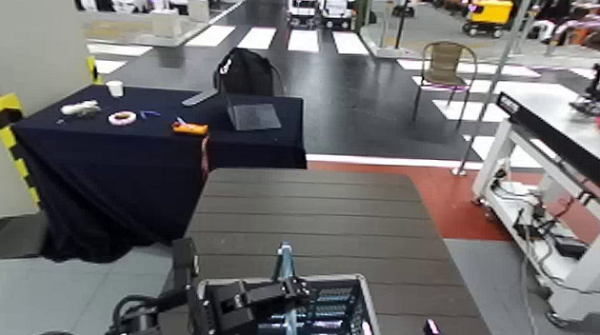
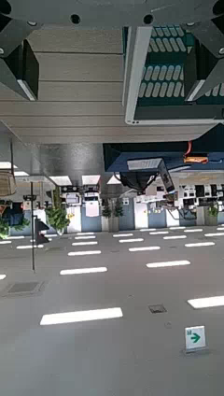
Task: Place the crate on the table.
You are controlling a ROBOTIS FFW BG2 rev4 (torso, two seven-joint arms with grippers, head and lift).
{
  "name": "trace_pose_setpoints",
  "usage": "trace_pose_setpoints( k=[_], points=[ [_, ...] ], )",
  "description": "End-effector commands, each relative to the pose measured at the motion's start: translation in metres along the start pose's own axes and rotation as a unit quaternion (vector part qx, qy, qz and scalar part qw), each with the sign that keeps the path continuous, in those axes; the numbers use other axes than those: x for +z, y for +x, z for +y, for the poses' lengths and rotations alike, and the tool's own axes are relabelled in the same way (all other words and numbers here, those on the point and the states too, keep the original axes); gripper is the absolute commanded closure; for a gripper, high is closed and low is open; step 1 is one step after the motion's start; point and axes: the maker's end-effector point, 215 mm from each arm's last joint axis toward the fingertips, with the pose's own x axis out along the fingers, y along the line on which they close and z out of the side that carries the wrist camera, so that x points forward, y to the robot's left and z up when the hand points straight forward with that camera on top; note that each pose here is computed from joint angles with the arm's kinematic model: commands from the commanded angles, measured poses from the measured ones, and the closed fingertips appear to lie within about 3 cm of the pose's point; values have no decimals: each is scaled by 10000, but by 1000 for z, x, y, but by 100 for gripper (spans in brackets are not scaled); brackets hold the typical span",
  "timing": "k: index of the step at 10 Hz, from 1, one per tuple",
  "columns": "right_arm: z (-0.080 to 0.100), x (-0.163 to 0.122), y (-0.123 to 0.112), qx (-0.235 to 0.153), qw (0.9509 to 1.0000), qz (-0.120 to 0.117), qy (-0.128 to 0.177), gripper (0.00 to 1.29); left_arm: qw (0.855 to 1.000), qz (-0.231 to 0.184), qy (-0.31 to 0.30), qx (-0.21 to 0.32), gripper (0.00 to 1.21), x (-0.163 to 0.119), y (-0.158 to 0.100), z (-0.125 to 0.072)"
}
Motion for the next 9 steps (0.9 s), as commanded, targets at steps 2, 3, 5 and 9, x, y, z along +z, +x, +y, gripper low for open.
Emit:
trace_pose_setpoints(
  k=[2, 3, 5, 9],
  points=[
    [-2, 1, 0, -20, 10000, -7, -43, 13, 10000, -9, -10, 2, 119, 1, -1, 1],
    [-2, 1, 0, -20, 10000, -15, -42, 13, 10000, -9, -3, 7, 119, 1, 0, 0],
    [-3, 5, -1, -34, 10000, -62, -63, 13, 9999, 33, -23, 95, 119, 4, 2, 8],
    [-3, 10, -1, -54, 9999, -144, -71, 13, 9988, 259, 300, 282, 119, 25, 18, 13]
  ],
)
